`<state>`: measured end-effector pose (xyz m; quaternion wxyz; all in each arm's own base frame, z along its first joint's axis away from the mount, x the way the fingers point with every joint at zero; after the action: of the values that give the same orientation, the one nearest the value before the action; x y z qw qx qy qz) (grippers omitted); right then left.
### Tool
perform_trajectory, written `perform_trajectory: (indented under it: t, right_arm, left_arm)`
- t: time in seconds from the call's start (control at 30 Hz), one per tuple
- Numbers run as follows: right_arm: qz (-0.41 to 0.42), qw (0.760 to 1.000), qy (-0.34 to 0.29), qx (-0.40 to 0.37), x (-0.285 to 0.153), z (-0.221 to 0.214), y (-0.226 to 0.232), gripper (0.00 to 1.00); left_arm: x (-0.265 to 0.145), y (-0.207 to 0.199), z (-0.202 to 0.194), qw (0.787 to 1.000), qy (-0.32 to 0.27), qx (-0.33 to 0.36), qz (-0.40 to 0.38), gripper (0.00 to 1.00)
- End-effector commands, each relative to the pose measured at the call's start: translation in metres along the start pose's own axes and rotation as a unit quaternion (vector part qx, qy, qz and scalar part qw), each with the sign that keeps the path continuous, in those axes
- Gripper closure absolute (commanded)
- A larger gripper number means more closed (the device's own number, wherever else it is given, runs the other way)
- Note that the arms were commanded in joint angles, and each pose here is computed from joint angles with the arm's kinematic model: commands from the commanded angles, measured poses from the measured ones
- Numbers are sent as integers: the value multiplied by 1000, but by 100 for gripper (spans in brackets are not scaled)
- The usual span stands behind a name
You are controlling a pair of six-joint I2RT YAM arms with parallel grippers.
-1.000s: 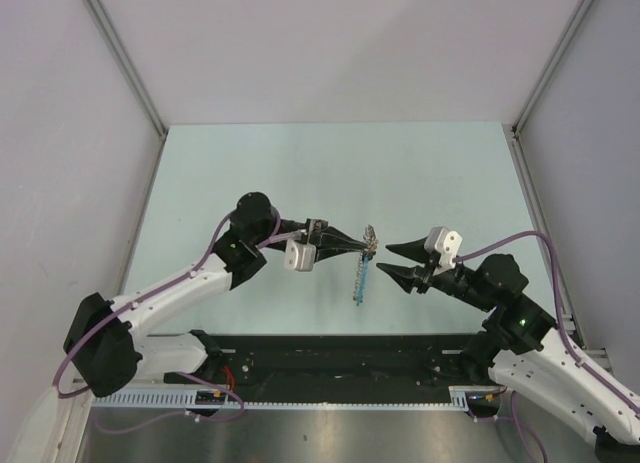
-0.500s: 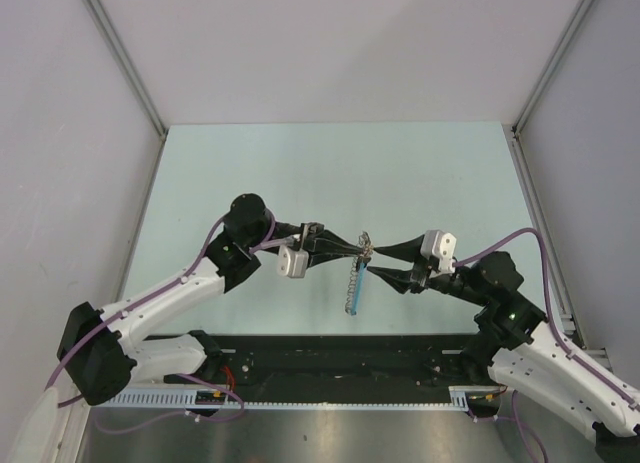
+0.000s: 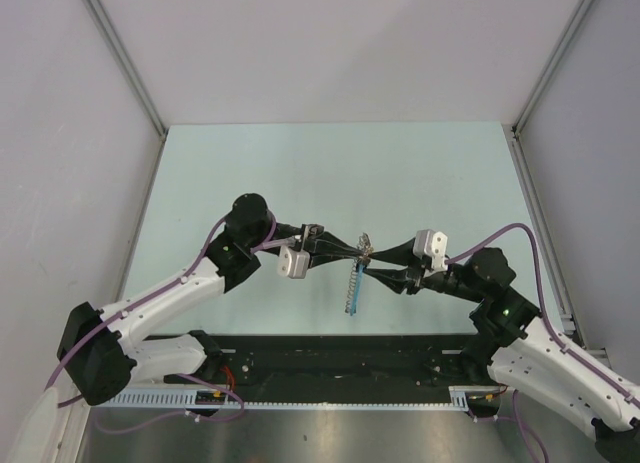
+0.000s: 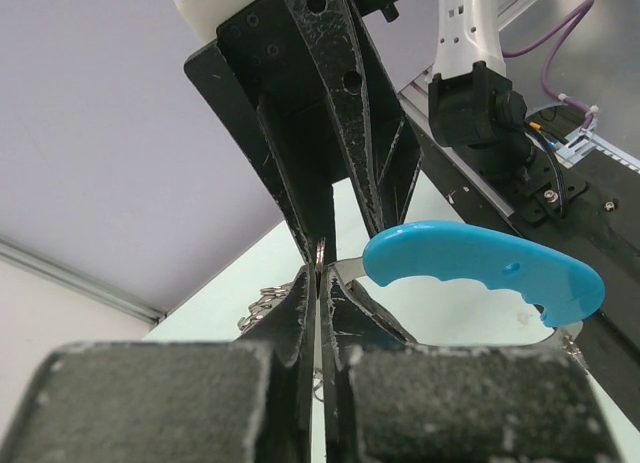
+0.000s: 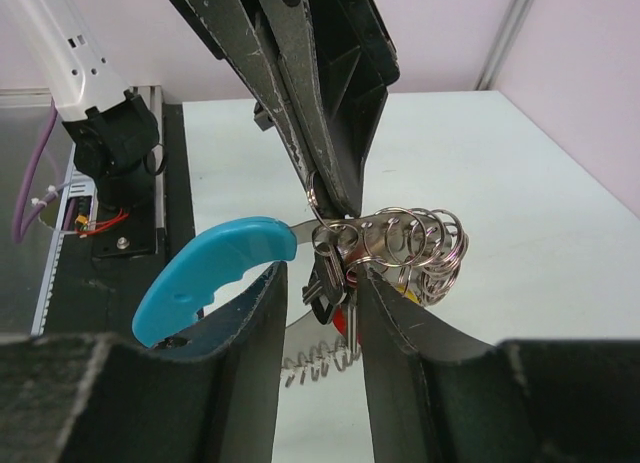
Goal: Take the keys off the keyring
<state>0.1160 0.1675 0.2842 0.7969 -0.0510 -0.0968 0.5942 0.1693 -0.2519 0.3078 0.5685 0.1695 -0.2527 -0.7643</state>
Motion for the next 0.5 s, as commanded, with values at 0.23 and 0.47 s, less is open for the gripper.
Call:
perform_trajectory:
  t: [0.23,0.47]
  right_arm:
    - [20,999,-20,16,4,0,4,62]
    - [30,999,-24,17,9,-2,7,64]
  left_arm:
    - [-2,14,30,997,-27,69,-1,100]
    - [-2,14,30,998,-23,65,-1,100]
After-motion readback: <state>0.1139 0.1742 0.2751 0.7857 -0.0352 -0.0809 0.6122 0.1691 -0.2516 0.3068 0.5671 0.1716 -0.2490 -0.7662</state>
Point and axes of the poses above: each gripper's point midway between its finger pads, its own x axis out along the fingers, its own y axis along the line the jaws close on, z = x × y, the point moved 9 cm from there along -x, back along the fingers, and after that the axes turned 3 degrees about -x, right-handed, at the moved point
